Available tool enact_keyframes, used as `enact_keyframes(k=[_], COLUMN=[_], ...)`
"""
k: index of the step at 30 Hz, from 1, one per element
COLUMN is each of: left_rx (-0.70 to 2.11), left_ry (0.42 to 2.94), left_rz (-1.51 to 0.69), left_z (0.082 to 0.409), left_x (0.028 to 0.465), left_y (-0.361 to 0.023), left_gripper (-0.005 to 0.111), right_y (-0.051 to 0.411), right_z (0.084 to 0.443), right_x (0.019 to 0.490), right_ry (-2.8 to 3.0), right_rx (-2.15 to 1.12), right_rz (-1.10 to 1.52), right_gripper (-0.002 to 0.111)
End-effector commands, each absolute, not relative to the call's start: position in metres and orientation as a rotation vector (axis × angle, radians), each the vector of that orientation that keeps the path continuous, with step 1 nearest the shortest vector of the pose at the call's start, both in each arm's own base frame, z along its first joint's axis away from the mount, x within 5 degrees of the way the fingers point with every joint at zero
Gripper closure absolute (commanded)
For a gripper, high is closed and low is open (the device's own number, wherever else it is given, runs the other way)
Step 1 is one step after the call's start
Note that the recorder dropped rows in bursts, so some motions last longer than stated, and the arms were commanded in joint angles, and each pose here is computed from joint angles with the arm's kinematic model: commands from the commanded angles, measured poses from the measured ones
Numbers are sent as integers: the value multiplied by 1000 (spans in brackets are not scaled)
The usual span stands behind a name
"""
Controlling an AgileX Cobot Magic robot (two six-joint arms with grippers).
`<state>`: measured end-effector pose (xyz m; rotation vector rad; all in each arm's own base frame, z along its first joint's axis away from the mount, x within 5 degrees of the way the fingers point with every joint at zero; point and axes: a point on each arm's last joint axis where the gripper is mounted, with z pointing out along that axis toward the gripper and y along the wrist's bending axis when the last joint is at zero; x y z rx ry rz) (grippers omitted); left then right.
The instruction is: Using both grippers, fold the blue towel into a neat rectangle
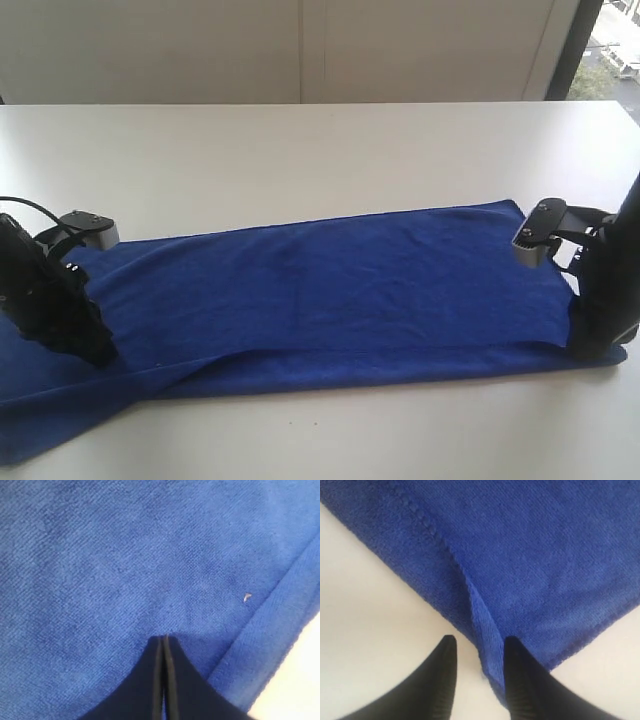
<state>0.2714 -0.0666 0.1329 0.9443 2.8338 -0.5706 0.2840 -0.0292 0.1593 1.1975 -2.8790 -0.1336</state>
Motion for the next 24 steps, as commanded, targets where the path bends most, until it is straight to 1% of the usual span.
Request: enact_keyframes(k=[1,6,17,19,24], left_rx=[954,951,948,948,948], left_ry=[2886,2887,2887,2887,2887], left_rz=[-557,-557,-559,-559,-559], left_z=[119,119,119,119,119], left_x=[267,267,267,267,267], left_y=[-66,-66,-66,-66,-66], left_gripper=[107,107,107,107,107], right_y=[-31,-31,-32,-32,-32], right_z=[159,153,152,152,152], right_x=[283,278,282,282,282], right_ry=[-2874,-2865,-2896,-2898,-2900], right_rx=[1186,1195,1207,1205,1201], right_rz=[-134,-131,-94,-92,-92], right_gripper=[77,77,77,80,94])
